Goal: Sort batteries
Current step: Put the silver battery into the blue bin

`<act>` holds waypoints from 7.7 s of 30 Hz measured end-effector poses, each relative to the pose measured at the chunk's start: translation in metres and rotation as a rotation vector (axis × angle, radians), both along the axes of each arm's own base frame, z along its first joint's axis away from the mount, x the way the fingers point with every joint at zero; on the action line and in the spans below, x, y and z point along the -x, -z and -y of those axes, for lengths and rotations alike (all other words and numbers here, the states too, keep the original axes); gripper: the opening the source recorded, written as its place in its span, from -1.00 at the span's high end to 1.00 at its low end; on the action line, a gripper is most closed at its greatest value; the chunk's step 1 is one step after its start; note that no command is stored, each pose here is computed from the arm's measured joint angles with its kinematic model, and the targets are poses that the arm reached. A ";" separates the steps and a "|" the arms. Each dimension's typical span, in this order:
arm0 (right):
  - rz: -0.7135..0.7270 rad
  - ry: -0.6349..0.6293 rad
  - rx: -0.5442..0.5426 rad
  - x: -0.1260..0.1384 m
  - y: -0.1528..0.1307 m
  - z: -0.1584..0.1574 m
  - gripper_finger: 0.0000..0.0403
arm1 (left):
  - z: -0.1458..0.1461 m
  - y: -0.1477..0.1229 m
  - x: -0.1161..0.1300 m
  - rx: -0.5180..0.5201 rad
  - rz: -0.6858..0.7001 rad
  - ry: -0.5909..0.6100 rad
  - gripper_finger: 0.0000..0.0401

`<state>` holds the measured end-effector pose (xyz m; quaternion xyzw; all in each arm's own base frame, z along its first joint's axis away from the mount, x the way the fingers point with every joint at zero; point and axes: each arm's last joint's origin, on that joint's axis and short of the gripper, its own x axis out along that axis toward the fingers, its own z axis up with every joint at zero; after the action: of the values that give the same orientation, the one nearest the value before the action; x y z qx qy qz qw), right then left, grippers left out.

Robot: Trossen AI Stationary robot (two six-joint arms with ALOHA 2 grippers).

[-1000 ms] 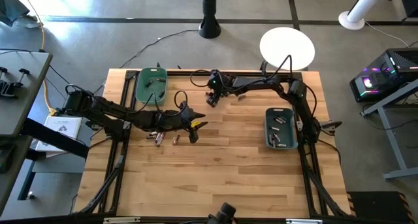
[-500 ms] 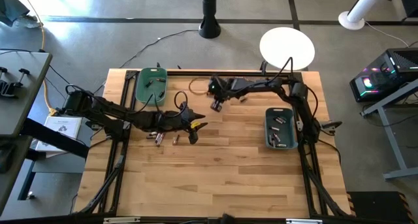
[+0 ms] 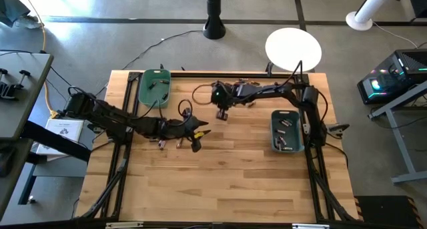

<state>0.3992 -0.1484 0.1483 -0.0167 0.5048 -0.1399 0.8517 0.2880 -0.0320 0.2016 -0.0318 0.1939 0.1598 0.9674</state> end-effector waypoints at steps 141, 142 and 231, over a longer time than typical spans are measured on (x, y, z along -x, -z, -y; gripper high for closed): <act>-0.018 0.724 0.232 0.217 -0.093 -0.169 0.37 | -0.002 -0.005 -0.002 -0.026 0.052 -0.054 0.23; 0.064 0.714 0.267 0.211 -0.094 -0.169 0.37 | -0.006 -0.005 -0.002 -0.016 0.055 -0.069 0.23; 0.611 0.361 0.103 0.108 -0.011 -0.026 0.07 | -0.125 0.014 -0.006 0.141 -0.062 -0.025 0.21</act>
<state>0.2913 -0.1220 0.1595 0.0726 0.2141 -0.3120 0.9228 0.2936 0.0931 0.1874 -0.0975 0.2340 0.1585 0.9543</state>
